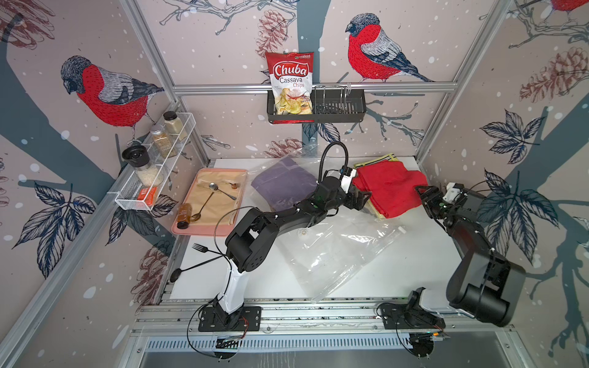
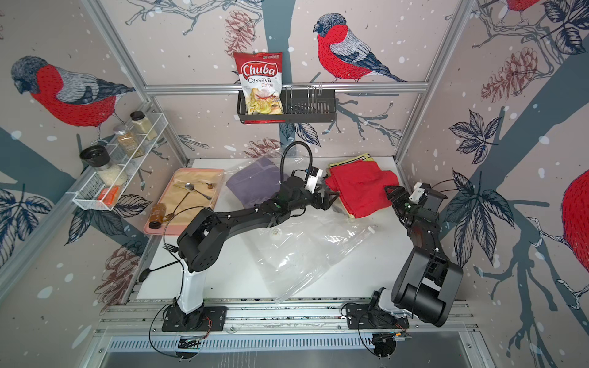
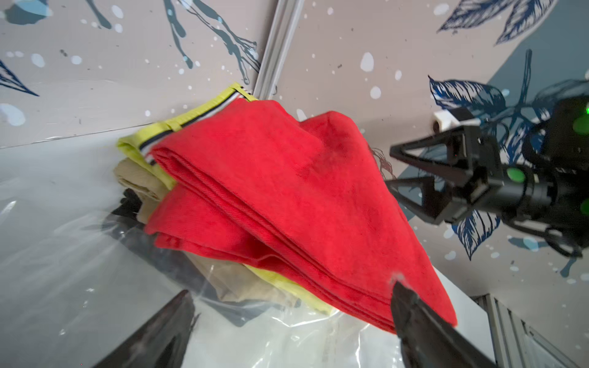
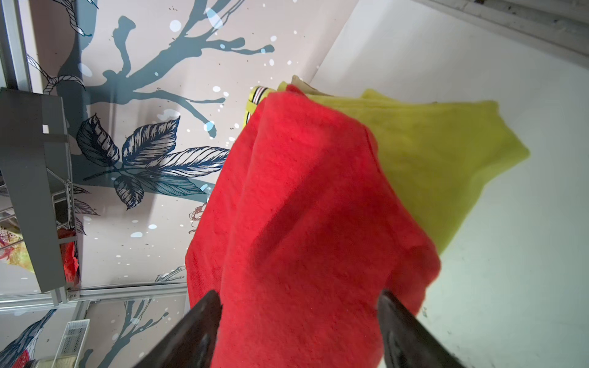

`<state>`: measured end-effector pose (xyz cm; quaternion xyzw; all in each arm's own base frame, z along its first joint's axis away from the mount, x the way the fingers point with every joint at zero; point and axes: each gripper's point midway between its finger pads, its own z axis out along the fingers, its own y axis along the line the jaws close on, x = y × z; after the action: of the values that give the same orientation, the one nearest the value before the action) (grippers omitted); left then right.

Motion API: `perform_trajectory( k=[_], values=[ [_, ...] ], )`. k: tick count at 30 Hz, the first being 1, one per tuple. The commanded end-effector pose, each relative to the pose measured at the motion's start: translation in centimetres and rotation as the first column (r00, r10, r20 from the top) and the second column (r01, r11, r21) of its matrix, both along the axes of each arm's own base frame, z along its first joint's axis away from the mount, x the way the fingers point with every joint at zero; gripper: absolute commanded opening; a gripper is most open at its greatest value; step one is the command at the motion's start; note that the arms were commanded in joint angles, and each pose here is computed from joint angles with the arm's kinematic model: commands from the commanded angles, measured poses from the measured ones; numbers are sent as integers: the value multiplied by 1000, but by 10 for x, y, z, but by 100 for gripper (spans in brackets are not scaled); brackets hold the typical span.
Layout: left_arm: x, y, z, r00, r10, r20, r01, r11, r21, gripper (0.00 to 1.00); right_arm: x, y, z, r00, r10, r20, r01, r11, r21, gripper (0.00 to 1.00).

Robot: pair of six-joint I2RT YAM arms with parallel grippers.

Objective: Take the trousers out of the vacuum bag
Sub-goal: Place the trousers at the corner of the board.

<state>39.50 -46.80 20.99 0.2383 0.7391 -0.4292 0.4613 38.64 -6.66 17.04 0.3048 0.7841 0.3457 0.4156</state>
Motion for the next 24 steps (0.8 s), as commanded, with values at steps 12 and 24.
perform_trajectory(
  k=[12,24],
  values=[
    [56,-1,20,983,-76,-164,28,961,-276,99,-22,78,-1,972,217,88,-226,967,117,77],
    [63,18,3,926,-116,-360,-62,892,-447,98,-25,78,-23,989,116,87,-135,959,249,74]
  ],
)
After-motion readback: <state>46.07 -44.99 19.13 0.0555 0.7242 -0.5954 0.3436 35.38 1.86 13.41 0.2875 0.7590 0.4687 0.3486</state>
